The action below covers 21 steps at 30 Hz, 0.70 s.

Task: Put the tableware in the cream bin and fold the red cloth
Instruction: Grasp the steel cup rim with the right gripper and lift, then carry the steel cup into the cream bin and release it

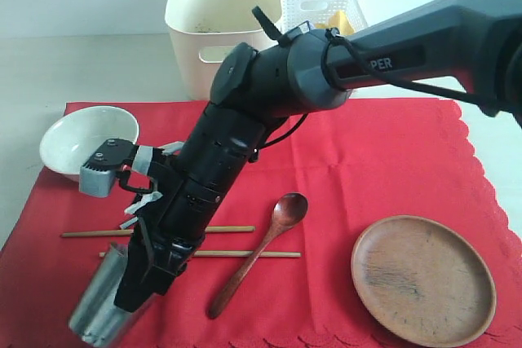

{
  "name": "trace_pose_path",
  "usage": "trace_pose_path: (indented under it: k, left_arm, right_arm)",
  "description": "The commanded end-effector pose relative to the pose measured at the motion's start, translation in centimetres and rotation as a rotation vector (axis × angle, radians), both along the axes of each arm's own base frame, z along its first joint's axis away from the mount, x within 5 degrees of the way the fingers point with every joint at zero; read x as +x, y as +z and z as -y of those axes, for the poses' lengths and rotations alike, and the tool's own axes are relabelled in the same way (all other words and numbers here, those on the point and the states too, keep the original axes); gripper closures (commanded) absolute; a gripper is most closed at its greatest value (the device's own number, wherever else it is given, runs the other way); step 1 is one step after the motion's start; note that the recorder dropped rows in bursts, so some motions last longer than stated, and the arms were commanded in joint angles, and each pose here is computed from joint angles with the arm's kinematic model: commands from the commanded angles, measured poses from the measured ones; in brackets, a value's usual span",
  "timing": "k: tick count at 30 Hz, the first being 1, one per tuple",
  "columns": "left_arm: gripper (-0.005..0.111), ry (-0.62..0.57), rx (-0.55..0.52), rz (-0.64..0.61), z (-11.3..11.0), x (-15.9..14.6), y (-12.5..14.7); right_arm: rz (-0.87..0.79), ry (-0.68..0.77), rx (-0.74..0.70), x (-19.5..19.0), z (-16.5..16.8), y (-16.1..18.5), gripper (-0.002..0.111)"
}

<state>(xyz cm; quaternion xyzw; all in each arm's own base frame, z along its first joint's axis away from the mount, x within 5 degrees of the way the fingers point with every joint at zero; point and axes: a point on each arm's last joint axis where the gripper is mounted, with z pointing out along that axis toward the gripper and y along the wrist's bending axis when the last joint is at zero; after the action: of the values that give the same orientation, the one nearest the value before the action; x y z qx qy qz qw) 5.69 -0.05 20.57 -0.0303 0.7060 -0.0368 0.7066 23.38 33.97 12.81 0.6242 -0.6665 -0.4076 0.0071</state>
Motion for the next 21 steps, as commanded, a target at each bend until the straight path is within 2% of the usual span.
trace_pose_path:
  k: [1, 7, 12, 18, 21]
  left_arm:
    - [0.104, 0.0, -0.005, 0.006, 0.0, 0.0, 0.0]
    - [0.104, 0.0, -0.005, 0.006, 0.0, 0.0, 0.0]
    - [0.104, 0.0, -0.005, 0.006, 0.0, 0.0, 0.0]
    - [0.104, 0.0, -0.005, 0.006, 0.0, 0.0, 0.0]
    - [0.104, 0.0, -0.005, 0.006, 0.0, 0.0, 0.0]
  right_arm:
    - [0.029, 0.001, 0.002, 0.2, 0.0, -0.1, 0.108]
    - [0.018, 0.014, 0.006, 0.0, 0.0, 0.2, 0.108]
    - [0.05, 0.038, 0.047, -0.2, 0.2, 2.2, 0.108]
    - [0.19, 0.04, 0.118, -0.1, 0.5, 6.1, 0.108]
    - [0.289, -0.014, 0.157, 0.6, 1.0, 8.4, 0.108]
